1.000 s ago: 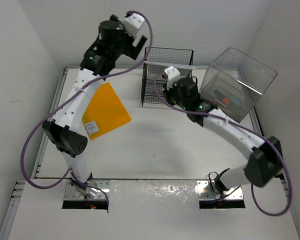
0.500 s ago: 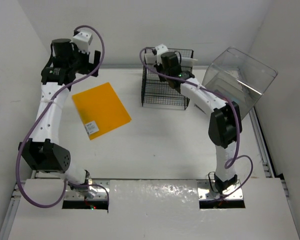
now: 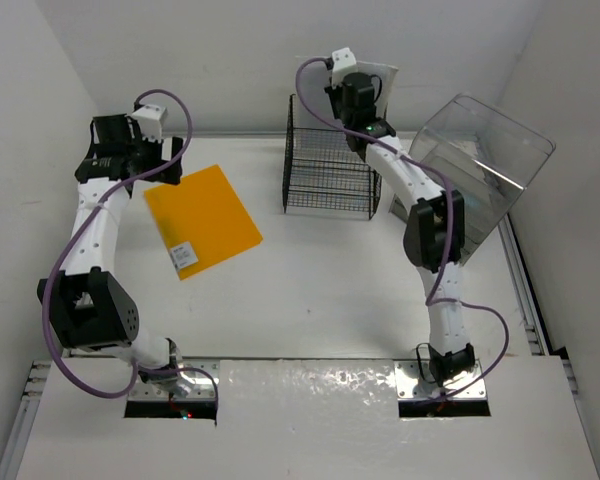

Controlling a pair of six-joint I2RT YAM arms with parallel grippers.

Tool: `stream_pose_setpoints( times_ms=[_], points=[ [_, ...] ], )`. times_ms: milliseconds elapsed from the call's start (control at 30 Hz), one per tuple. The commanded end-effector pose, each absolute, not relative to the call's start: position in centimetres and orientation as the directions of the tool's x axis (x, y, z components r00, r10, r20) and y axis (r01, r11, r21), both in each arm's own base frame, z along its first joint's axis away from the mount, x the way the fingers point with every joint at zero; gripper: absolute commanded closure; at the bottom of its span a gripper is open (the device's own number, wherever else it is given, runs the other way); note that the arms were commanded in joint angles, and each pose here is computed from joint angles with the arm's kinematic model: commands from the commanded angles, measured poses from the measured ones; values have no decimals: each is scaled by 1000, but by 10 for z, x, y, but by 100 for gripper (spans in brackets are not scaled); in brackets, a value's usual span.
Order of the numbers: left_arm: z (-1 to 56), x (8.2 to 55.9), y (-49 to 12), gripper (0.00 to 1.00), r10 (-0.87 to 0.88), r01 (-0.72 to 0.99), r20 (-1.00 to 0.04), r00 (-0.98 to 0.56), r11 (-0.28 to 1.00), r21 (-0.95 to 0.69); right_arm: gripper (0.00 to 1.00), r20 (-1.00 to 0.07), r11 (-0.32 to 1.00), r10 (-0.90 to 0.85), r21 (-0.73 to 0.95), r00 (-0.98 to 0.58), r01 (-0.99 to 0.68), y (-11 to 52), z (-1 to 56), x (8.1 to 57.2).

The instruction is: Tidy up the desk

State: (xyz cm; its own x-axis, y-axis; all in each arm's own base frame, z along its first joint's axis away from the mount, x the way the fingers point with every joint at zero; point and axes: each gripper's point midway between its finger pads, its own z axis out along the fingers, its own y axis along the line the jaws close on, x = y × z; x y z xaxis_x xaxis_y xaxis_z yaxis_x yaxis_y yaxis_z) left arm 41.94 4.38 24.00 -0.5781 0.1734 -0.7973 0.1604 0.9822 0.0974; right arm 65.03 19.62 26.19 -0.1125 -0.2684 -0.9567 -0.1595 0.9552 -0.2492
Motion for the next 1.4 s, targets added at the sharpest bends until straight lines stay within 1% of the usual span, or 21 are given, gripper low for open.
stream_pose_setpoints(
  times_ms=[0, 67, 300, 433, 567, 700, 1033, 1100, 1133, 1267, 1367],
  points=[
    [263, 428, 46, 0, 200, 177, -847, -493, 976, 127, 100, -964, 959, -265, -264, 7, -103, 201, 283, 666],
    [254, 426, 48, 1, 195, 179, -839, -508, 977, 118, 100, -968, 966, -238, -243, 75, -82, 201, 299, 670],
    [231, 425, 50, 0, 181, 198, -818, -546, 977, 84, 100, -968, 969, -217, -229, 124, -96, 206, 309, 671],
    [222, 427, 54, 0, 170, 194, -807, -565, 978, 69, 100, -966, 974, -213, -222, 143, -48, 191, 322, 675],
    [221, 426, 54, 0, 170, 199, -808, -565, 978, 67, 100, -968, 979, -204, -200, 147, 37, 166, 329, 680],
    [217, 425, 54, 0, 171, 202, -805, -568, 977, 65, 100, -971, 986, -167, -160, 173, 54, 152, 341, 678],
    [194, 422, 49, 0, 188, 246, -773, -606, 968, 43, 100, -981, 992, -124, -117, 148, 51, 145, 332, 680],
    [187, 420, 46, 0, 193, 265, -760, -621, 964, 28, 100, -983, 992, -126, -125, 130, 18, 150, 325, 676],
    [185, 419, 42, 1, 199, 287, -758, -621, 958, 16, 100, -983, 992, -123, -123, 139, 6, 150, 332, 672],
    [168, 415, 31, 0, 208, 335, -727, -654, 942, -33, 100, -989, 993, -118, -119, 91, -4, 147, 330, 665],
    [159, 411, 23, 0, 225, 362, -709, -669, 931, -46, 100, -994, 994, -97, -100, 44, -53, 152, 322, 662]
  ],
)
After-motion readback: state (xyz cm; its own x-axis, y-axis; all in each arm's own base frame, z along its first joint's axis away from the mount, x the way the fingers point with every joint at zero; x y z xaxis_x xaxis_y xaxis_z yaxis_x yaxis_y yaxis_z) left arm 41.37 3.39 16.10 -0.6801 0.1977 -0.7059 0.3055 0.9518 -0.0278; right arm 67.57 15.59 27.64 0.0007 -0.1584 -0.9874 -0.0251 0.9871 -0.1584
